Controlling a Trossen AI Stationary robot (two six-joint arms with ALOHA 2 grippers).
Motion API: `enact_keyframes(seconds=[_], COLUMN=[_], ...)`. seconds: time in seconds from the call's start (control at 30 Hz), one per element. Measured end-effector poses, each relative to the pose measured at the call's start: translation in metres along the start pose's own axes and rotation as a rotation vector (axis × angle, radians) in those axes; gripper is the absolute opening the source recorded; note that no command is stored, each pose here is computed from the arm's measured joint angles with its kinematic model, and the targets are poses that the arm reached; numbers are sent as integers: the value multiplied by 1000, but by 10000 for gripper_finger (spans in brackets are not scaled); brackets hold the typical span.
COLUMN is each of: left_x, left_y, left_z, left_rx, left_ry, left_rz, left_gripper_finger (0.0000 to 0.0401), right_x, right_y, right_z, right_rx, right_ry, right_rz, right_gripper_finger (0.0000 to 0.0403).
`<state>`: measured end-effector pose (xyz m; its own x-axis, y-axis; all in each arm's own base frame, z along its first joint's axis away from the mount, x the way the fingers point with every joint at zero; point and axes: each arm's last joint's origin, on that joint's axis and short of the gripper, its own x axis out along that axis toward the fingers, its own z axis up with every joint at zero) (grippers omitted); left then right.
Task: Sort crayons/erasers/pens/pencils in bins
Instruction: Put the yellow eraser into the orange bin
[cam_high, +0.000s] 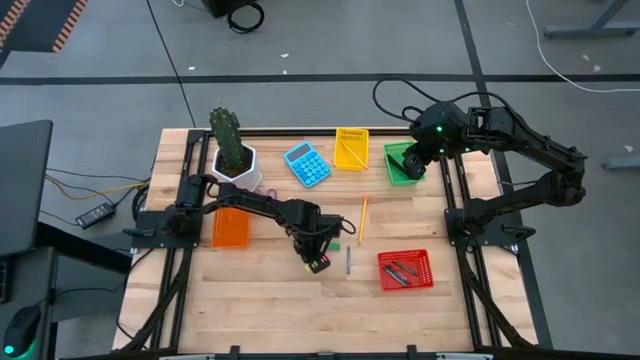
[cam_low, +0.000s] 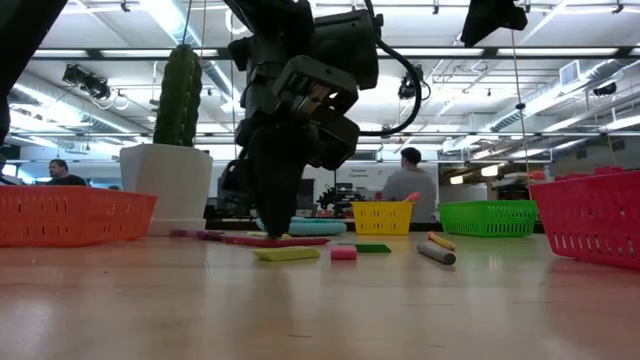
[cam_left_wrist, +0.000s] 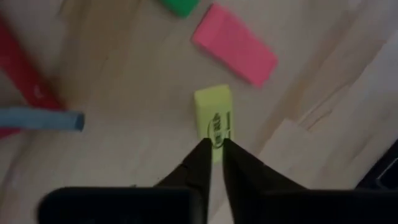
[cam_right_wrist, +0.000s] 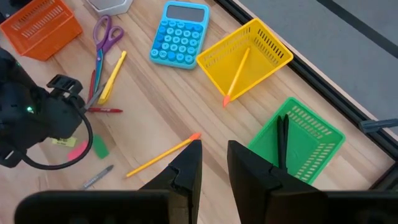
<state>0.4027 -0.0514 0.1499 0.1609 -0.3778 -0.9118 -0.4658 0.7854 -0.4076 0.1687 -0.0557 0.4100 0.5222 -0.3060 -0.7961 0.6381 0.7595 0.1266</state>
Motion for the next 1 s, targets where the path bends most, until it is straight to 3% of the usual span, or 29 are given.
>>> enact_keyframes(seconds=[0.3,0.47,0.67,0.83,1.0], left_x=[9,11,7,-10,-7], left_y=[-13,-19,-19,-28,-42], left_z=[-16,-22,-27,-24,-17], left_rx=[-7,-37,-93,-76,-83], left_ry=[-43,-76,-44,-111,-207], left_rz=[131,170,187,168,61], left_gripper_finger=[201,246,235,205,187], right_x=[0,0,0,0,0], right_y=[0,0,0,0,0], right_z=[0,0,0,0,0], right_rx=[0,4,22,35,88], right_ry=[0,0,0,0,0], right_rz=[0,0,0,0,0], right_gripper_finger=[83,83,83,83,83])
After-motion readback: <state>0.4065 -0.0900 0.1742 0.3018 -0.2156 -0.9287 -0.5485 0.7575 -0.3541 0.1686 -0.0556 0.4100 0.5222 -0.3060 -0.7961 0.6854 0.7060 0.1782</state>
